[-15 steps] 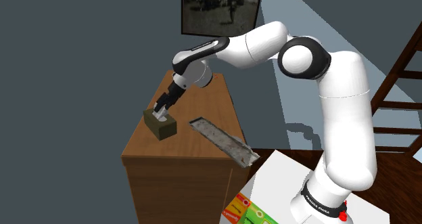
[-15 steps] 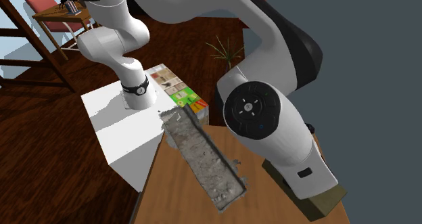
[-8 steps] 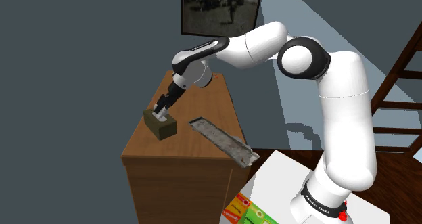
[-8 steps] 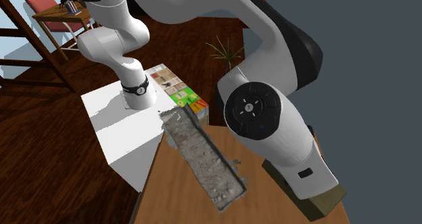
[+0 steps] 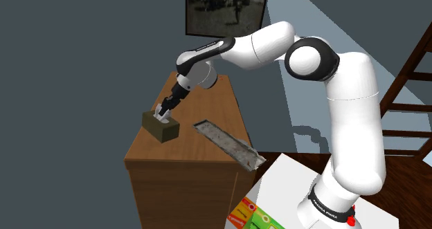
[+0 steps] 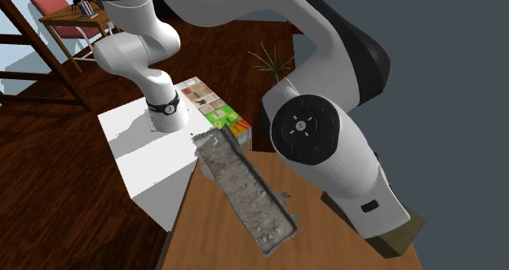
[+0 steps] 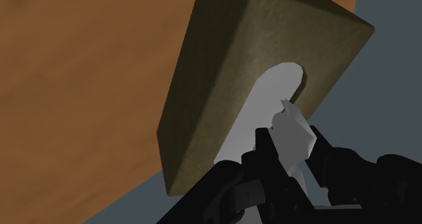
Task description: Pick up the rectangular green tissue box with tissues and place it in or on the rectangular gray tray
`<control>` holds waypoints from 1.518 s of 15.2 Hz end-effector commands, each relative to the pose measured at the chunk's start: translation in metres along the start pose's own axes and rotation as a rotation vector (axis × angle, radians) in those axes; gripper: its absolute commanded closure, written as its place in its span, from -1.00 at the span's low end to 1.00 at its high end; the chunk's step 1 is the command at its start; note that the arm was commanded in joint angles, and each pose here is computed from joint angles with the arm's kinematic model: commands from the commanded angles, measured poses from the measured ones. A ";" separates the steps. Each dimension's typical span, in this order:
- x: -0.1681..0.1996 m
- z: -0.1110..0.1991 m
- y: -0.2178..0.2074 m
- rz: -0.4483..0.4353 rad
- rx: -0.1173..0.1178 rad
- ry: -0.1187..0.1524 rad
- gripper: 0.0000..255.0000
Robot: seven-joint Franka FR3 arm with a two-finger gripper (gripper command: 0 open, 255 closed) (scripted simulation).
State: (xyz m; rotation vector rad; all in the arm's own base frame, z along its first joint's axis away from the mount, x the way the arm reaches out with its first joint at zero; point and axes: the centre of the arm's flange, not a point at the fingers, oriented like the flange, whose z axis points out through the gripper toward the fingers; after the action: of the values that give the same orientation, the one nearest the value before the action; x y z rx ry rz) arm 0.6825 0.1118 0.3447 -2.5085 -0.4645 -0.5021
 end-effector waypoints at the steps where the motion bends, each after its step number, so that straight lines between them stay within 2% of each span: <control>1: -0.002 0.003 0.003 0.004 0.000 -0.005 1.00; 22: 0.047 -0.084 -0.045 0.004 0.000 -0.005 1.00; 23: 0.036 -0.092 -0.045 0.004 0.000 -0.005 1.00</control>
State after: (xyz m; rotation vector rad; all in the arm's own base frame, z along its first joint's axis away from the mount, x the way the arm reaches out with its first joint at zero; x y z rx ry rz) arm 0.6790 0.1072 0.4487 -2.5109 -0.4617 -0.4947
